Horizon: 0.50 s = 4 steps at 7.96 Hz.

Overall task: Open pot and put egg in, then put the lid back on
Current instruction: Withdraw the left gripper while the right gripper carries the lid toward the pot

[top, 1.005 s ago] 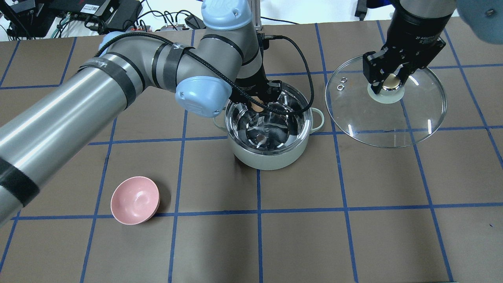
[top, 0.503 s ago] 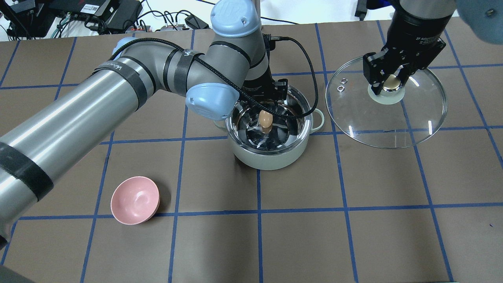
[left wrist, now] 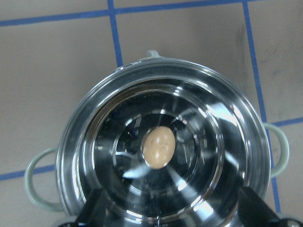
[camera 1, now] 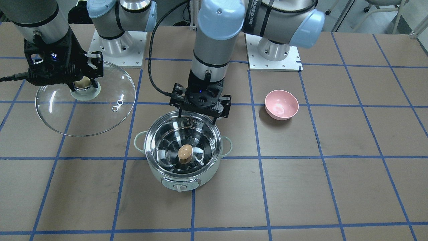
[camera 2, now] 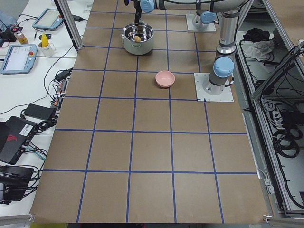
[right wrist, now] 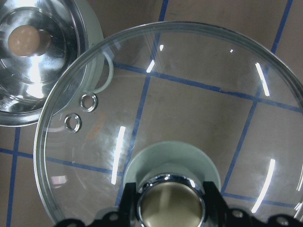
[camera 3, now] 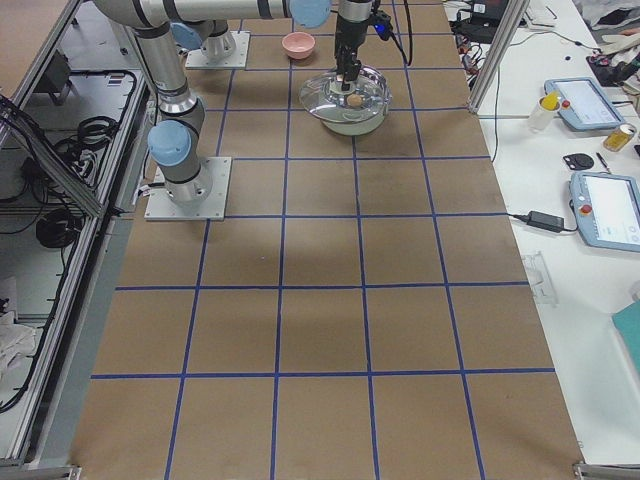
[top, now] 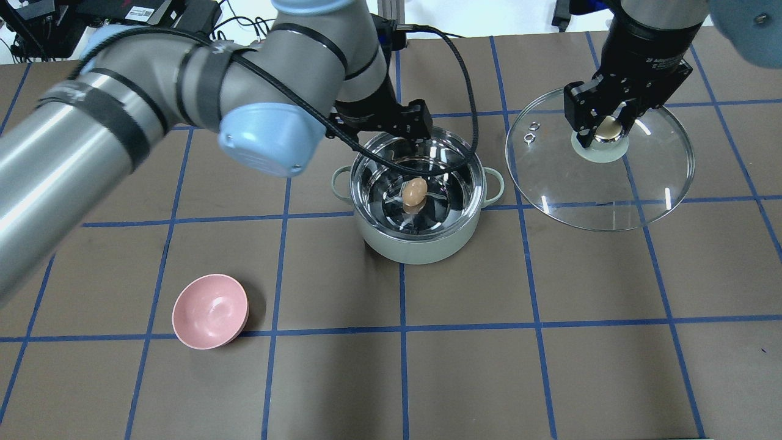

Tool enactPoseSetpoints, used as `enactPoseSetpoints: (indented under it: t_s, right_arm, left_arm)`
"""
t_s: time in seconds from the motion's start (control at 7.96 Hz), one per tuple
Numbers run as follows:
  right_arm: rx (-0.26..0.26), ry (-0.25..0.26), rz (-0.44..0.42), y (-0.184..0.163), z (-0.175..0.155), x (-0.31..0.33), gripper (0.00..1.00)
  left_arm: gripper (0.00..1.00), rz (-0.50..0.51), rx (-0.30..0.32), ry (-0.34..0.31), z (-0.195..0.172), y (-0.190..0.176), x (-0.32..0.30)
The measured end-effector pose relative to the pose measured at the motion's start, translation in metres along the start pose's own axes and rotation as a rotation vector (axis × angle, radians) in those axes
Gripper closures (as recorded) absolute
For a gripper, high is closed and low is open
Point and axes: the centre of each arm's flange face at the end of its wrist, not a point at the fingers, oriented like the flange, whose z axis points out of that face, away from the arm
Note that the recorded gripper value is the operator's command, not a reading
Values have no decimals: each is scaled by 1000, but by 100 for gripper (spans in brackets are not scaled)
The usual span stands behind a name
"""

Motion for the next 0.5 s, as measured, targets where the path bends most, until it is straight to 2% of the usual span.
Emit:
enactPoseSetpoints:
  t_s: [0.25,0.5]
  right_arm:
    - [-2,2,0,0,1,0,100]
    - [2,0,-2,0,1,-2,100]
  left_arm:
    - [0,-25,-67,-29,-61,17,-70]
    - [0,-41,-130,-39,-89,37,-148]
